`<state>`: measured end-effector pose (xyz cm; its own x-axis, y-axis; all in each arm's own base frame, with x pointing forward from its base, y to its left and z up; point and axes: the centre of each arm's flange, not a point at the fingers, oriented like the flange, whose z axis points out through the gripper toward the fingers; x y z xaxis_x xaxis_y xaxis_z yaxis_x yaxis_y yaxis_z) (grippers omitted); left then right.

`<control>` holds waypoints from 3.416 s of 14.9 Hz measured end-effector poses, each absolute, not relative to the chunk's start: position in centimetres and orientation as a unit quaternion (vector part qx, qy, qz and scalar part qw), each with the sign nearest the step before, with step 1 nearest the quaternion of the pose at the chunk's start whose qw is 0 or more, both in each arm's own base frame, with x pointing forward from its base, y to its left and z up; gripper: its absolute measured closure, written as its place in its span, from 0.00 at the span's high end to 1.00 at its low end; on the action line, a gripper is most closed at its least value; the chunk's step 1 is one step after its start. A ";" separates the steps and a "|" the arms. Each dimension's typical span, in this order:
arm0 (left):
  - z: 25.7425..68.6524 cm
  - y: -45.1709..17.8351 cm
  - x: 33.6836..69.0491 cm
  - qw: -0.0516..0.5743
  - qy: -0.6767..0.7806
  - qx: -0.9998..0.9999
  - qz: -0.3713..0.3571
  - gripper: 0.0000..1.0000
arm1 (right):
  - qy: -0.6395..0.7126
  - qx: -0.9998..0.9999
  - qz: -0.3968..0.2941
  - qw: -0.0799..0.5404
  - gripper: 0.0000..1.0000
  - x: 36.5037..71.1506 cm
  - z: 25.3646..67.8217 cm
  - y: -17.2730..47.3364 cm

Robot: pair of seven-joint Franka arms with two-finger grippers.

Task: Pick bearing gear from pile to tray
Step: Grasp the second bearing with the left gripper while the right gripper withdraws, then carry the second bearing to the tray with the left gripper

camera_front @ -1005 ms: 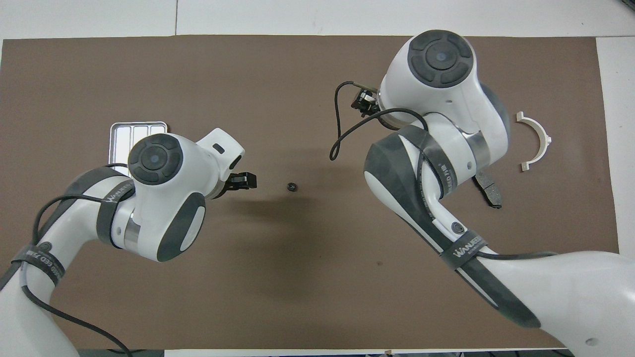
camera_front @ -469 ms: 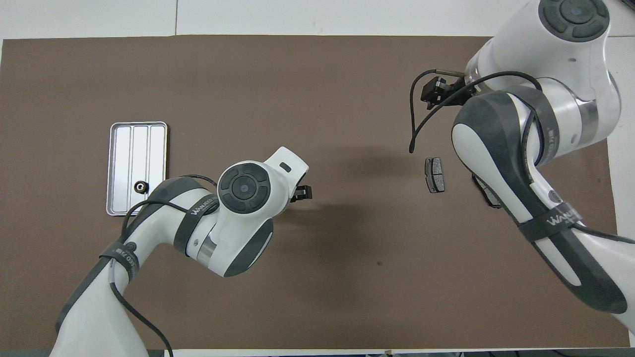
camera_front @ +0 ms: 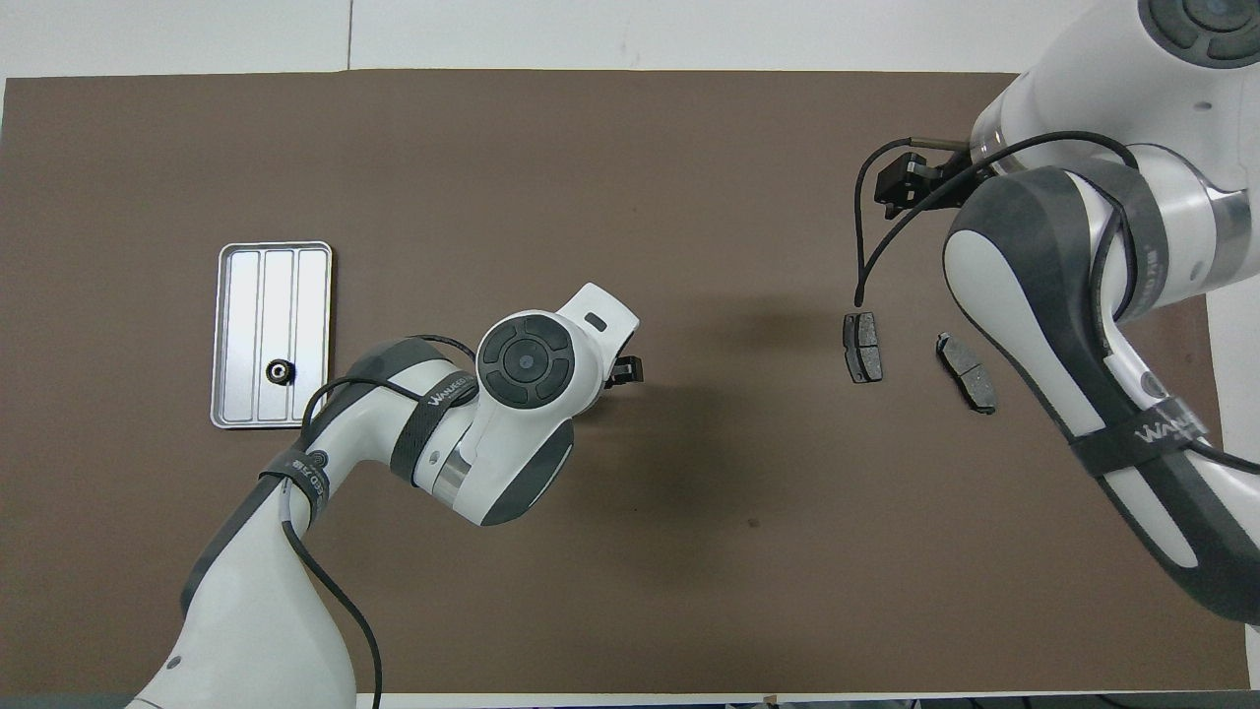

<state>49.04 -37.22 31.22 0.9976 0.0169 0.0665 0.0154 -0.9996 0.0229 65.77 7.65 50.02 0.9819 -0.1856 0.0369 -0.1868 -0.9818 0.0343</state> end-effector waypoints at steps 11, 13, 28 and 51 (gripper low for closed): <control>30.2 -36.9 49.3 0.003 0.008 0.999 0.031 0.90 | -0.022 1.000 -0.005 0.003 1.00 57.8 58.3 -1.1; 30.0 -36.9 49.3 0.004 0.009 0.999 0.032 0.90 | -0.020 1.000 -0.001 0.003 1.00 55.7 60.8 -1.1; 30.4 -36.7 50.6 0.017 0.040 0.998 0.047 0.24 | -0.016 1.000 -0.016 0.003 1.00 50.0 64.6 -0.6; 33.3 -0.3 59.7 0.011 -0.089 0.996 0.019 0.24 | -0.015 0.999 -0.028 0.003 1.00 52.8 62.1 -0.5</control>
<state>59.70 -0.29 33.31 0.9833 -0.1775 0.0400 -0.1783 -0.9838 0.0187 52.81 -0.47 62.06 0.9979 -0.0303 -0.0564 -0.0300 -0.9995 0.0070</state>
